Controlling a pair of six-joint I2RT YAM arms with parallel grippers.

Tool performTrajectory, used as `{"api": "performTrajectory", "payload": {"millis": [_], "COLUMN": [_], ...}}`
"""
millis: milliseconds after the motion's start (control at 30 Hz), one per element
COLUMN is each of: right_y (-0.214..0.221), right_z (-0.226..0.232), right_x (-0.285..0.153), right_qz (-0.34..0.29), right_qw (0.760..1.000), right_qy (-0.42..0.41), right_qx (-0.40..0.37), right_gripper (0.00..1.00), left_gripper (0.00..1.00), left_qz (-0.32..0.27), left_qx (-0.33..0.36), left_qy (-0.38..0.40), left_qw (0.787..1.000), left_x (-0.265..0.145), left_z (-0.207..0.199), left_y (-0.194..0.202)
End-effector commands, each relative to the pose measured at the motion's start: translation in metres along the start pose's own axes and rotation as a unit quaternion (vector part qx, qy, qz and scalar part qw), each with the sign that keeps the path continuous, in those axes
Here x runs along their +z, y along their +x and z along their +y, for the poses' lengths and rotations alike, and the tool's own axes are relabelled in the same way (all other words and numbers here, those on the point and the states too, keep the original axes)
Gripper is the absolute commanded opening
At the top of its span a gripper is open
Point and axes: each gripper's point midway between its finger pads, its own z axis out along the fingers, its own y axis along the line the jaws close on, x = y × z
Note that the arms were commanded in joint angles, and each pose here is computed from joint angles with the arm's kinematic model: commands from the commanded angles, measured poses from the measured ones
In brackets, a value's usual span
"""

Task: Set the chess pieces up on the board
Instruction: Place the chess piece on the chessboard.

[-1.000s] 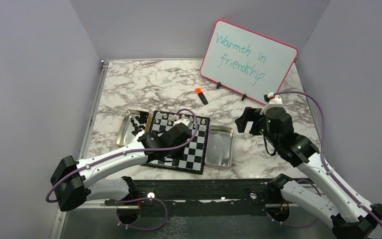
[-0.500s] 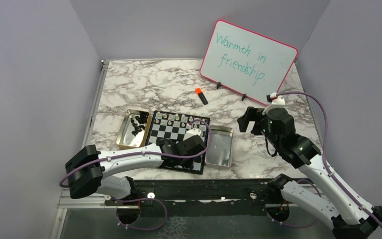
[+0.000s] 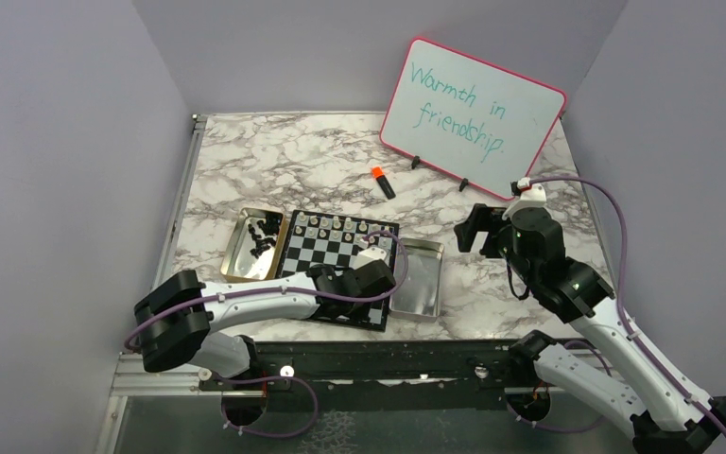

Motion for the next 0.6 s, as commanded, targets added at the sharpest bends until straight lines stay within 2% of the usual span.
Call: {"api": "performTrajectory", "payload": {"millis": [0, 567], "right_y": [-0.0081, -0.0057], "right_z": [-0.0067, -0.0065], "right_x": [-0.0051, -0.0021], "right_qz": [-0.013, -0.01], "right_qw": [1.0, 1.0], "right_qy": [0.015, 0.015], "right_qx": [-0.004, -0.005], "right_gripper": [0.97, 0.97], "left_gripper": [0.04, 0.09], "left_qz": [-0.018, -0.016], "left_qx": [0.0, 0.009], "left_qy": [-0.002, -0.003], "left_qw": [1.0, 1.0], "left_x": [0.0011, -0.0027], "left_z": [-0.0058, -0.0068], "left_y": [-0.0104, -0.01]}}
